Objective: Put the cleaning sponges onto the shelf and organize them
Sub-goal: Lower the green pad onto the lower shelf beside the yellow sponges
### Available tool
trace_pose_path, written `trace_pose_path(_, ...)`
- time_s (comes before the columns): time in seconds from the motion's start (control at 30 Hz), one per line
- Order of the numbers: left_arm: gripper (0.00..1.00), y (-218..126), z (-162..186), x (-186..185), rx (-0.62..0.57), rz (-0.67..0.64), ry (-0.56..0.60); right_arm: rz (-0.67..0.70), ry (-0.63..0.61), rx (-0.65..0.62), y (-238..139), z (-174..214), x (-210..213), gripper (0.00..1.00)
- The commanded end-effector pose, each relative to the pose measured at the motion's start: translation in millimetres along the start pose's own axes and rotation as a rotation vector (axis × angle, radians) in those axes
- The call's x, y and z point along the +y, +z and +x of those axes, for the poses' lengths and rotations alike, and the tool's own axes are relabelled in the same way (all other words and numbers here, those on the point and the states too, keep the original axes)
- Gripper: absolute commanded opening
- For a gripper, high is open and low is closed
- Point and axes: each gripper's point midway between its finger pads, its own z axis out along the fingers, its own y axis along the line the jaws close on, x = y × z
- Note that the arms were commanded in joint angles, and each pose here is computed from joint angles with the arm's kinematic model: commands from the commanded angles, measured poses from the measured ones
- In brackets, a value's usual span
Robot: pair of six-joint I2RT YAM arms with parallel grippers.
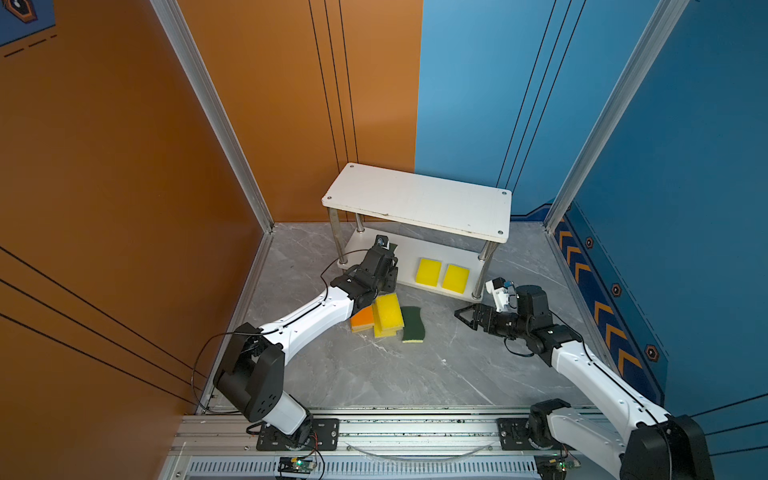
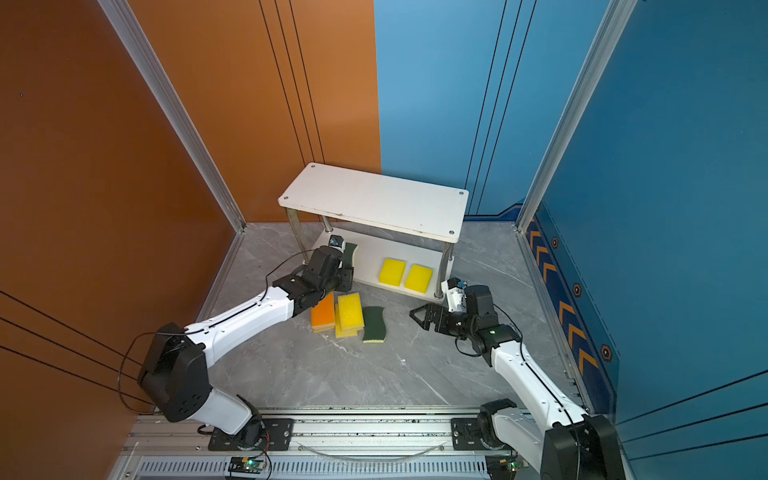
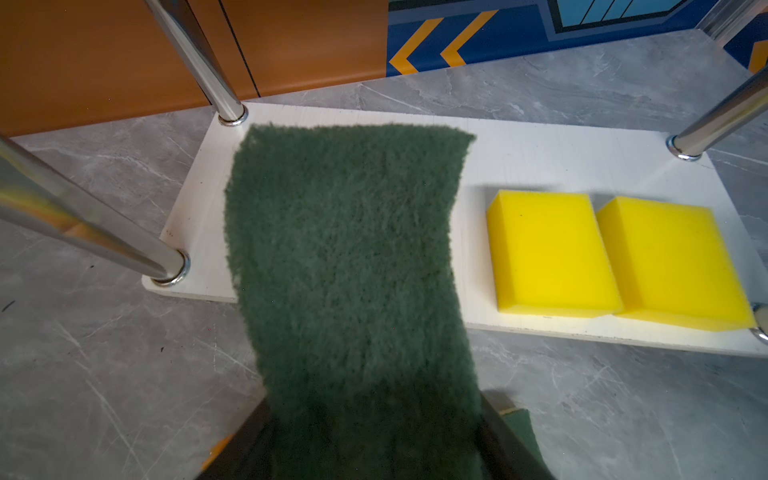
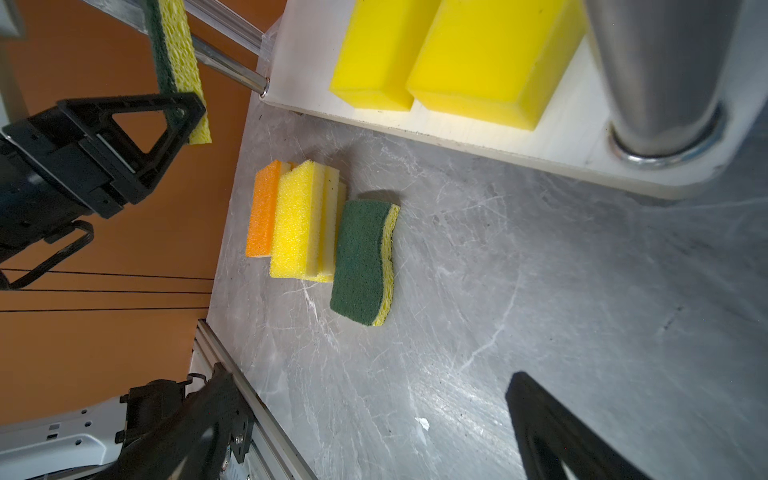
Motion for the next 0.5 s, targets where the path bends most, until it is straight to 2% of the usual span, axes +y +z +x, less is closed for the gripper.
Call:
trace_pose_path(0.0,0.59,11.6,-2.4,-8.3,-0.028,0.041,0.008,0.034,0.016,0.002,-0.8,4.6,-7.1,1.00)
trace_pose_path(0.47,0.60,40.5,-4.2,-26.8,-0.029,0.097,0.017,0.046,0.024,0.007,1.0,6.4,-12.5,1.00)
